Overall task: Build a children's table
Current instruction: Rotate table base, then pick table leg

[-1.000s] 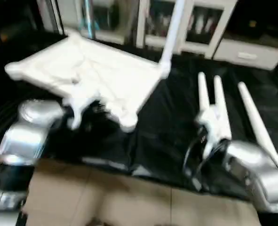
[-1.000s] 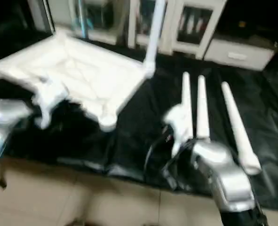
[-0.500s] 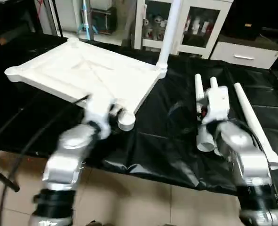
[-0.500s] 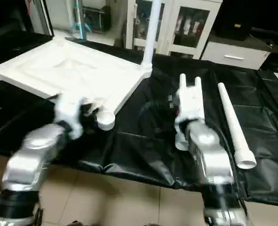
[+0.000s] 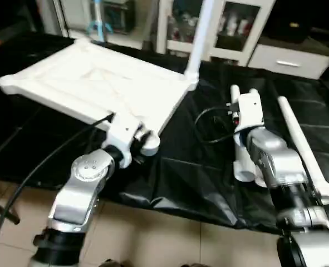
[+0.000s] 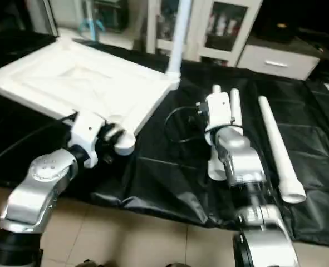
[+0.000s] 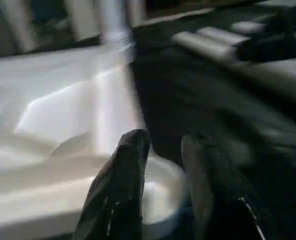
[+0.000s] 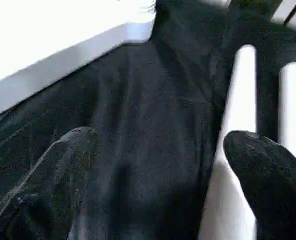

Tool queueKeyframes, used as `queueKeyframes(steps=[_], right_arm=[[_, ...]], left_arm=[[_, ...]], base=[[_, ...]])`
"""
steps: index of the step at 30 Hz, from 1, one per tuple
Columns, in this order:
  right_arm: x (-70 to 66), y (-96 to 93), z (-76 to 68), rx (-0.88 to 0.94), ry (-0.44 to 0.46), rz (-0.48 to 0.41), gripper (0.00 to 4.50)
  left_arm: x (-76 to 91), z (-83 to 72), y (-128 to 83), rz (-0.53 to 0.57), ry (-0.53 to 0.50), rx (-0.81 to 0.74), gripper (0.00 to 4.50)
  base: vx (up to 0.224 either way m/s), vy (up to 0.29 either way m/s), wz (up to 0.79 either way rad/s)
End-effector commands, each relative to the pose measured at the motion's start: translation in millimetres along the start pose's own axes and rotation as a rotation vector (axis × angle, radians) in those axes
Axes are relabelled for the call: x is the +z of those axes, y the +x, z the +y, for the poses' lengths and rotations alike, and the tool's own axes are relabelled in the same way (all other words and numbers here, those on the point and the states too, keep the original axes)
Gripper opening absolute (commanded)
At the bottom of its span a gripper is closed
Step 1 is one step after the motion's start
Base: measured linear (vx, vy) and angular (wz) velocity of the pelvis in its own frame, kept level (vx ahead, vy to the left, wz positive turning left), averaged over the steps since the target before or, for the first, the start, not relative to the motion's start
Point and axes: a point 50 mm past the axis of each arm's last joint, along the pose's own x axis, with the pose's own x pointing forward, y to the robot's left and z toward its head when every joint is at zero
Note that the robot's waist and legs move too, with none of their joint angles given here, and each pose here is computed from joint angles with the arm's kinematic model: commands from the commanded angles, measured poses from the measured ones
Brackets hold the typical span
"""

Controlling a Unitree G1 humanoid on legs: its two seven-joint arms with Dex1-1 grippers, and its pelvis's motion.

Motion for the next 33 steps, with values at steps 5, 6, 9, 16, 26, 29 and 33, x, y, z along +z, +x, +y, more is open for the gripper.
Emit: queueKeyframes(steps=[5, 6, 9, 16, 26, 29, 33], right_arm=[[-10.9, 5.8, -11.7, -0.059, 0.035, 0.123, 4.43], [-11.2, 7.0, -14.2, -0.088, 0.034, 0.138, 4.43], [-10.0, 8.4, -22.2, -0.162, 0.039, 0.151, 4.43], [-12.5, 8.3, -33.6, -0.223, 0.053, 0.23, 4.43], [-29.1, 8.9, -24.8, -0.089, 0.233, 0.361, 4.43], [-29.9, 9.2, -24.1, -0.074, 0.236, 0.371, 4.43], [-32.5, 8.9, -22.9, -0.051, 0.243, 0.388, 4.13]], left_arm=[[16.9, -15.7, -11.2, 0.003, 0.058, -0.345, 1.41], [20.1, -16.1, -14.3, 0.009, 0.08, -0.4, 1.41], [25.5, -13.2, -15.9, 0.016, 0.112, -0.435, 1.41], [29.6, -13.9, -20.3, 0.038, 0.116, -0.482, 1.41], [32.0, -14.6, -20.3, 0.05, 0.118, -0.531, 1.41], [32.5, -13.0, -19.6, 0.051, 0.123, -0.524, 1.41], [32.9, -11.4, -18.3, 0.047, 0.126, -0.51, 1.41]], base=[[0.0, 0.0, 0.0], [0.0, 0.0, 0.0], [0.0, 0.0, 0.0], [0.0, 0.0, 0.0], [0.0, 0.0, 0.0], [0.0, 0.0, 0.0], [0.0, 0.0, 0.0]])
